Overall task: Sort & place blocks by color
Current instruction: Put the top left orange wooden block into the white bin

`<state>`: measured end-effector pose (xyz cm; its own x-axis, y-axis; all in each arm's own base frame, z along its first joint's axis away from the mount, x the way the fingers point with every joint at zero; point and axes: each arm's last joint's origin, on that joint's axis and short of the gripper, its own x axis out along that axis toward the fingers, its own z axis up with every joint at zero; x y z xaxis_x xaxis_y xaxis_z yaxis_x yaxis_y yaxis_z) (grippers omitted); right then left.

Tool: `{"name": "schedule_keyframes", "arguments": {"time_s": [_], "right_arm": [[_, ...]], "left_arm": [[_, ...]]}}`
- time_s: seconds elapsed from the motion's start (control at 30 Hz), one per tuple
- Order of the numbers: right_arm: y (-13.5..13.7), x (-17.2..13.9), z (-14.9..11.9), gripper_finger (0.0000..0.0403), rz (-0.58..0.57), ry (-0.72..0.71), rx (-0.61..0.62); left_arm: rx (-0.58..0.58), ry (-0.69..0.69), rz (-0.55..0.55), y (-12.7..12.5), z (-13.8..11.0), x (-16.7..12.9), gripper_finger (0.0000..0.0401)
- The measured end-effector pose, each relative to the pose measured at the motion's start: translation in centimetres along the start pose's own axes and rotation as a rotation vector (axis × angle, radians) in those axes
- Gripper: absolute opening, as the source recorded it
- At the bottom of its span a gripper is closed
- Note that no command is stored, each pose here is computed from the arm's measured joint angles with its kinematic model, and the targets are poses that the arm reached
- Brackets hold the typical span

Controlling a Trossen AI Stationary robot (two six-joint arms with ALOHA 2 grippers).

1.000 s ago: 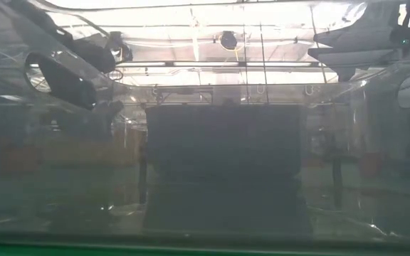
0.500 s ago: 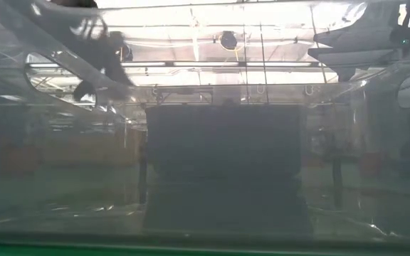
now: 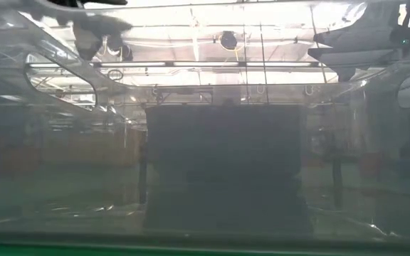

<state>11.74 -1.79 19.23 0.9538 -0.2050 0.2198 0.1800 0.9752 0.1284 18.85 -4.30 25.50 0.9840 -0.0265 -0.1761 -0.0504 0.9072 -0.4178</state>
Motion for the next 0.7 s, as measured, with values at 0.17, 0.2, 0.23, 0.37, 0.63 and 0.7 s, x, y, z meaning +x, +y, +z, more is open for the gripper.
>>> {"name": "schedule_keyframes", "arguments": {"time_s": [0.17, 0.2, 0.23, 0.37, 0.63, 0.7], "right_arm": [[0.0, 0.0, 0.0, 0.021, 0.0, 0.0, 0.0], [0.0, 0.0, 0.0, 0.021, 0.0, 0.0, 0.0], [0.0, 0.0, 0.0, 0.021, 0.0, 0.0, 0.0], [0.0, 0.0, 0.0, 0.021, 0.0, 0.0, 0.0], [0.0, 0.0, 0.0, 0.021, 0.0, 0.0, 0.0], [0.0, 0.0, 0.0, 0.021, 0.0, 0.0, 0.0]], "left_arm": [[0.006, 0.005, -0.05, -2.5, -1.5, 0.1, 0.0184], [0.0, 0.009, -0.058, -2.9, -1.8, 0.1, 0.0184], [0.0, 0.012, -0.066, -3.3, -2.1, 0.2, 0.0184], [0.045, 0.063, -0.066, -5.0, -2.3, 0.7, 0.0184], [0.251, 0.367, 0.116, -5.6, -1.2, -0.1, 0.0184], [0.27, 0.457, 0.136, -5.2, -1.5, -0.5, 0.0184]]}}
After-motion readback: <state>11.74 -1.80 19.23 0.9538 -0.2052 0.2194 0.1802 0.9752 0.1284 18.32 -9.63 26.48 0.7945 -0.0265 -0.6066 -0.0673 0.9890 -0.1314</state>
